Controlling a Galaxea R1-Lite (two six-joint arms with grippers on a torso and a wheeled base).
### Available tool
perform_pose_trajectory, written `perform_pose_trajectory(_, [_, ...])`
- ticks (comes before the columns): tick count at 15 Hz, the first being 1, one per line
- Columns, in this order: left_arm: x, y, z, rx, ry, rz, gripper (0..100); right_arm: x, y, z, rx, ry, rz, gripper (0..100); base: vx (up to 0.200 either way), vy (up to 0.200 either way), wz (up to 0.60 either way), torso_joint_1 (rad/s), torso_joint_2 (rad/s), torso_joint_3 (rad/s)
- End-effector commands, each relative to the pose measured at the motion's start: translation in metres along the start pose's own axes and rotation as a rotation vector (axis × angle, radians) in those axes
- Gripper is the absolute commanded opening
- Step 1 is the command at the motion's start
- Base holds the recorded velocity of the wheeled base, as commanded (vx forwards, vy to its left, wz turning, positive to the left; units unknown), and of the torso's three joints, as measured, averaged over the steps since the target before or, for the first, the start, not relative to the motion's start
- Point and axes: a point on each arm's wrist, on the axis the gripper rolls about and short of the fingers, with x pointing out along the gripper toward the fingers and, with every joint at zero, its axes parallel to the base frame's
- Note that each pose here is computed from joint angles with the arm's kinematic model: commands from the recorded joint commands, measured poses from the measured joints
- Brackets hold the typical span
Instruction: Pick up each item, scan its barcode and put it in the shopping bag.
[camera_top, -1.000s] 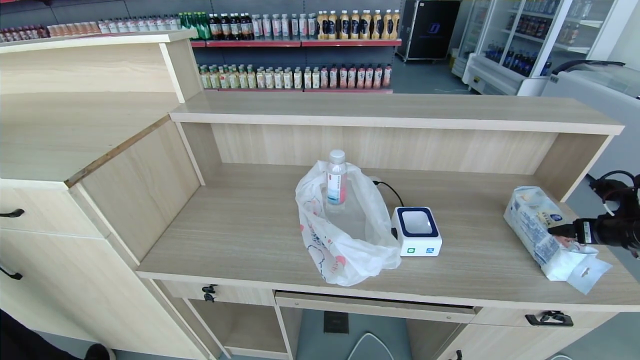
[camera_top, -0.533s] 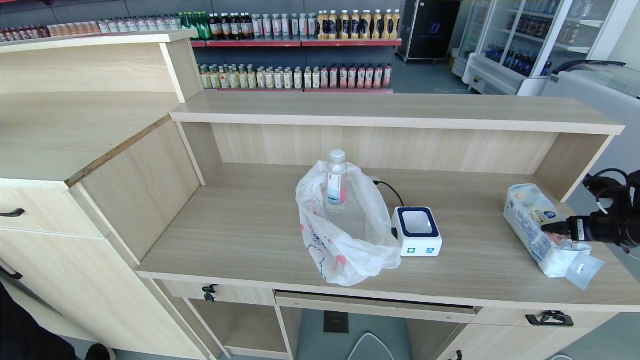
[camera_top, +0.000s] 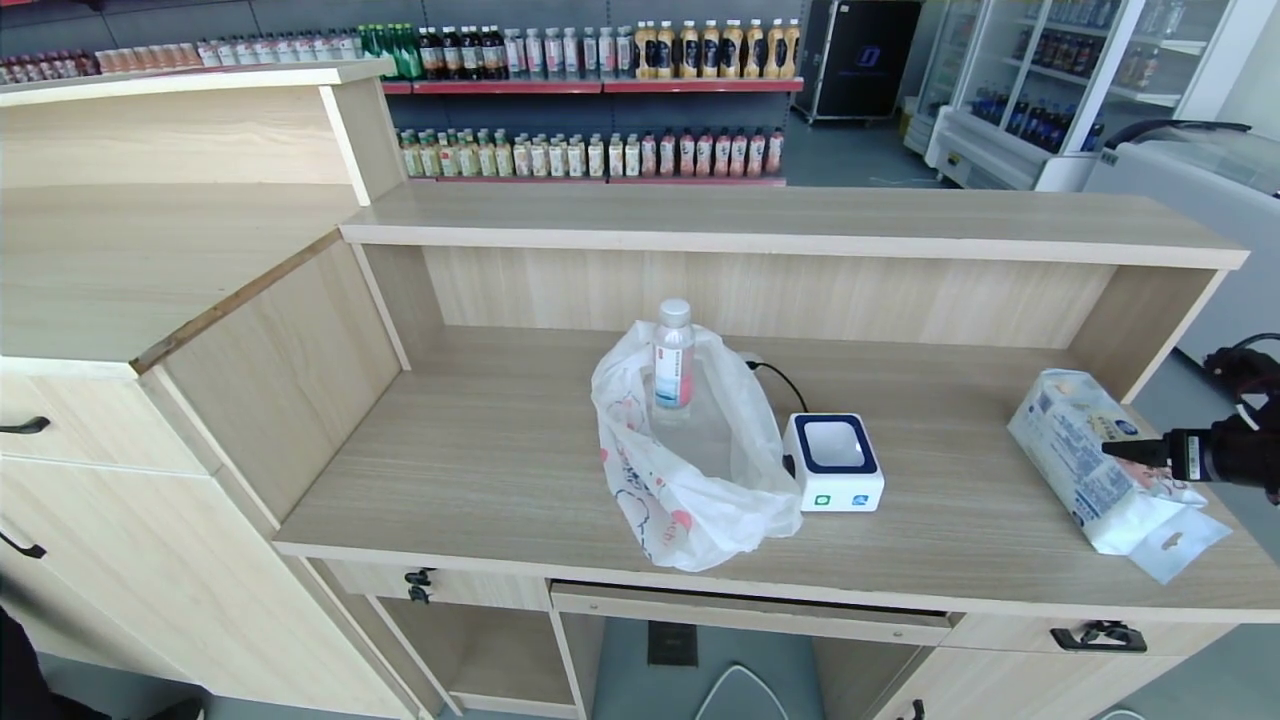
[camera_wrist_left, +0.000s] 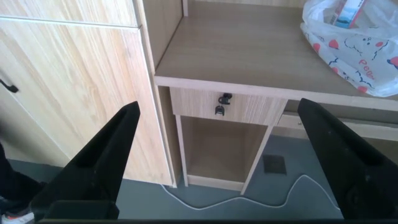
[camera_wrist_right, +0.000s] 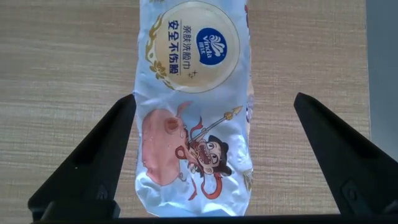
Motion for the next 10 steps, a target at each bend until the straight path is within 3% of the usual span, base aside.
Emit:
perform_pose_trajectory(1, [0.000, 0.000, 0.000, 0.000, 0.000, 0.001, 100, -0.005, 0.001, 0.004, -0.010, -0.017, 0.013, 100, 0.000, 0.000, 0.00, 0.000, 0.00, 0.000])
perform_pose_trajectory(4, [0.000, 0.000, 0.000, 0.000, 0.000, 0.001, 100, 0.000, 0.005, 0.002, -0.010, -0.008, 0.030, 100, 0.000, 0.000, 0.00, 0.000, 0.00, 0.000])
perform_pose_trajectory(10, [0.000, 0.000, 0.000, 0.000, 0.000, 0.001, 100, 0.045, 0.011, -0.027, -0.009, 0.085, 0.091, 100, 0.000, 0.000, 0.00, 0.000, 0.00, 0.000])
